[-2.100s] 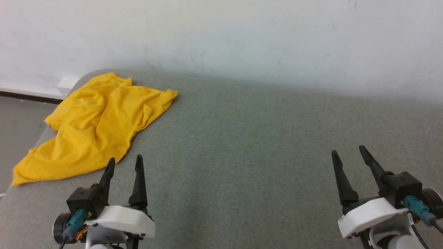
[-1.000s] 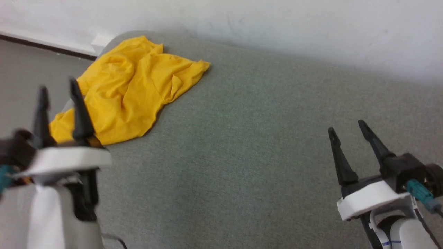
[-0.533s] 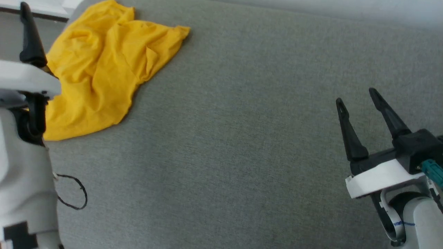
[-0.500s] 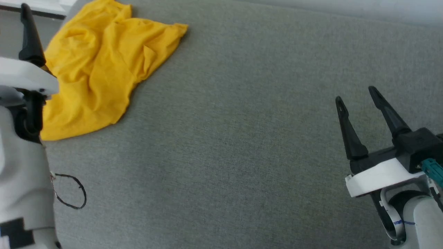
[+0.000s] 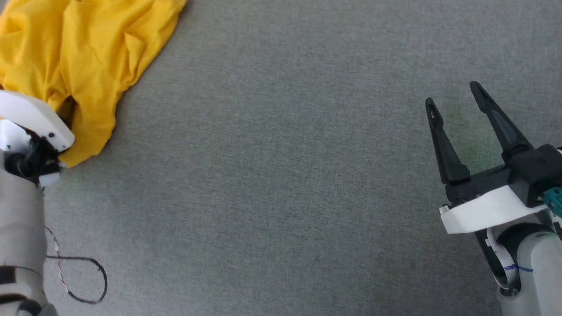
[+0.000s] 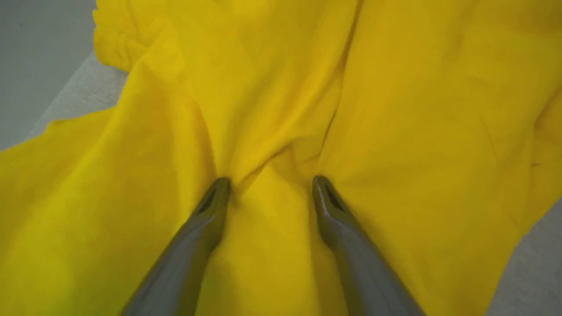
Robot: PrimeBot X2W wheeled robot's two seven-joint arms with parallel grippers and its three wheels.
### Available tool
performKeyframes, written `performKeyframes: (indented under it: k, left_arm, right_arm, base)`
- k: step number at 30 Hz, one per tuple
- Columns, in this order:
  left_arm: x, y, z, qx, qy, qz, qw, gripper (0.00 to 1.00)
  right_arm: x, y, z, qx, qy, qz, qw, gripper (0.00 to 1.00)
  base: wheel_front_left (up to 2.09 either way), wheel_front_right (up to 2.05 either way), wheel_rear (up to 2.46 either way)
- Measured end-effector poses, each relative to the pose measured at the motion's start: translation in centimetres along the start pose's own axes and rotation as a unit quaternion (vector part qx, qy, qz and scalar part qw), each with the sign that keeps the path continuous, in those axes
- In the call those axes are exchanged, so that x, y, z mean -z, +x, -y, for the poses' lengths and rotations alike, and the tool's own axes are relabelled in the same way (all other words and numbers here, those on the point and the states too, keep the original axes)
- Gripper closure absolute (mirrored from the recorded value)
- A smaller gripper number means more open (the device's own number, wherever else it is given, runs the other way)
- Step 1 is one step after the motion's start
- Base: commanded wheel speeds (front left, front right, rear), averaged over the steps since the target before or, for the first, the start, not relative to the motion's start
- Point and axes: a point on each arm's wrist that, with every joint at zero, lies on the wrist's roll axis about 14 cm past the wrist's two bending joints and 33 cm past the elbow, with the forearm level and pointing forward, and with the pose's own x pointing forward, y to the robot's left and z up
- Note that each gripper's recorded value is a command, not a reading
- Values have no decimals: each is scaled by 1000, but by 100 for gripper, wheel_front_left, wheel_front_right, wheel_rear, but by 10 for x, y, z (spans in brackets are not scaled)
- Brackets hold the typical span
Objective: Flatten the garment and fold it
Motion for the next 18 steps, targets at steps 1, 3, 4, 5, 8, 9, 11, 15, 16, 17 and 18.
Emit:
performKeyframes:
  k: [1,3,4,5,8,9,11,15,16,17,18]
  left_arm:
    - [6,3,1,1,2,-19,1000,0]
    - [5,7,0,-1,1,-47,999,0]
    - [5,8,-1,-1,-2,-56,998,34]
    - [4,9,-2,-2,-6,-59,998,75]
    - [4,10,-5,-3,-9,-76,997,100]
    - [3,10,-5,-2,-10,-72,997,100]
    - [-1,8,-5,-1,-1,-57,998,100]
    - [-32,-2,-12,-5,22,31,999,100]
    - [-47,-8,-17,-10,31,68,997,100]
    - [-65,-15,-22,-14,43,108,993,100]
    - [-82,-23,-26,-18,52,146,988,100]
  right_arm:
    - [3,0,1,1,3,-2,1000,0]
    - [8,0,1,1,8,-7,1000,0]
    - [10,0,1,0,10,-8,1000,0]
    - [10,0,0,-1,12,-8,1000,0]
    - [6,2,-1,-3,16,2,1000,0]
    - [5,2,-1,-2,17,6,1000,0]
    - [2,1,0,1,16,9,1000,0]
    - [-8,-2,-1,6,18,22,1000,0]
    - [-12,-3,-2,7,18,28,999,0]
    - [-16,-5,-2,9,20,34,999,0]
    - [-21,-6,-3,11,22,40,999,0]
  base:
    - [0,0,0]
    - [0,0,0]
    - [0,0,0]
    - [0,0,0]
    - [0,0,0]
    - [0,0,0]
    - [0,0,0]
    - [0,0,0]
    - [0,0,0]
    - [0,0,0]
    - [0,0,0]
